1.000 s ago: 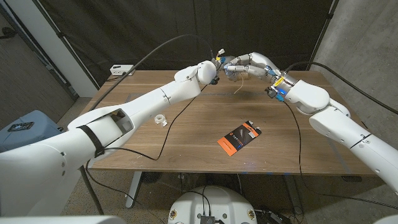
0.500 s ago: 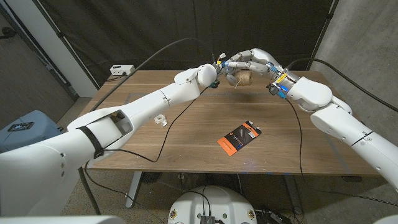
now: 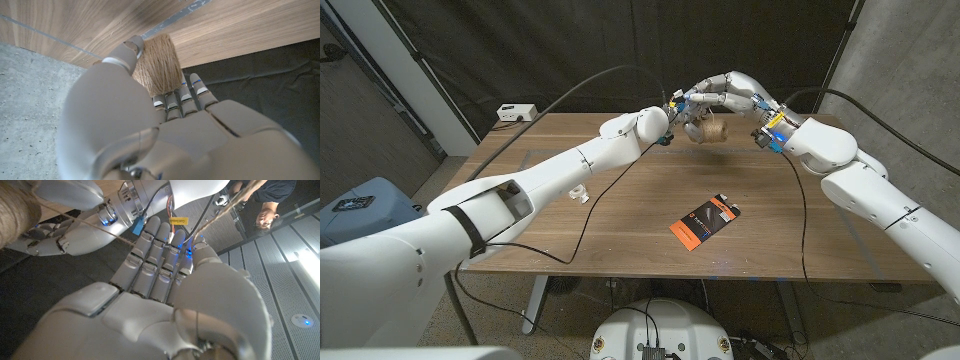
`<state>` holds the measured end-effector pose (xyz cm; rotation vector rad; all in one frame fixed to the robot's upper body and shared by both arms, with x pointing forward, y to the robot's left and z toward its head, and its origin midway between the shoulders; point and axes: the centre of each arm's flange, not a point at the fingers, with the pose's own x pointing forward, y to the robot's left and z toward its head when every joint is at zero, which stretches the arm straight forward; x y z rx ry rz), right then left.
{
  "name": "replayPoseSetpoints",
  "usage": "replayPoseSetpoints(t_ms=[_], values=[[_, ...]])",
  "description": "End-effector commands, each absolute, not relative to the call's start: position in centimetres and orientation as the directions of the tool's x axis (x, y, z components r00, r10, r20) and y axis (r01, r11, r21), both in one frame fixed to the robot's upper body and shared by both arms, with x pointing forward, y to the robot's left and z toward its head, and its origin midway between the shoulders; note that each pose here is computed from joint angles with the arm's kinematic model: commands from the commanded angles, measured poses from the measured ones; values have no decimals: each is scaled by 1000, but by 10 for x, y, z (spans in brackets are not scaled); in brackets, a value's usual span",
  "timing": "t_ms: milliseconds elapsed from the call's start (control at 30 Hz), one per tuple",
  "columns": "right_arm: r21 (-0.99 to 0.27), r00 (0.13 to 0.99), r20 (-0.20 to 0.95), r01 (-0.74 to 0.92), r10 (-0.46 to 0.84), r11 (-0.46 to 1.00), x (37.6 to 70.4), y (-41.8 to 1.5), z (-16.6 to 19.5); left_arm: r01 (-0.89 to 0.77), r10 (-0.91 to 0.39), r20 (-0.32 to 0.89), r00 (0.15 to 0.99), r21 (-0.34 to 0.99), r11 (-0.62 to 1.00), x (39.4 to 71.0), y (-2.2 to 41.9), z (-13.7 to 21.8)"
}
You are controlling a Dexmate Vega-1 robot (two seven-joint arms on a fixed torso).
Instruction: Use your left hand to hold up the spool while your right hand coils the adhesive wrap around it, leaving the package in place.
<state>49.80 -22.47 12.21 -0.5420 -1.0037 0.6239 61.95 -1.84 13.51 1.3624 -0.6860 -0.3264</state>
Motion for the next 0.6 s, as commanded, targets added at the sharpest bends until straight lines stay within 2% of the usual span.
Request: replayPoseSetpoints(t_ms=[33,600], values=[[-673,393,600,-223,696,706,501,-228,128,-160,-601,252,759,966,204,614,-17,130],[-680,396,606,-192,690,708,504,-237,139,-148,-615,237,752,970,194,609,-16,124]])
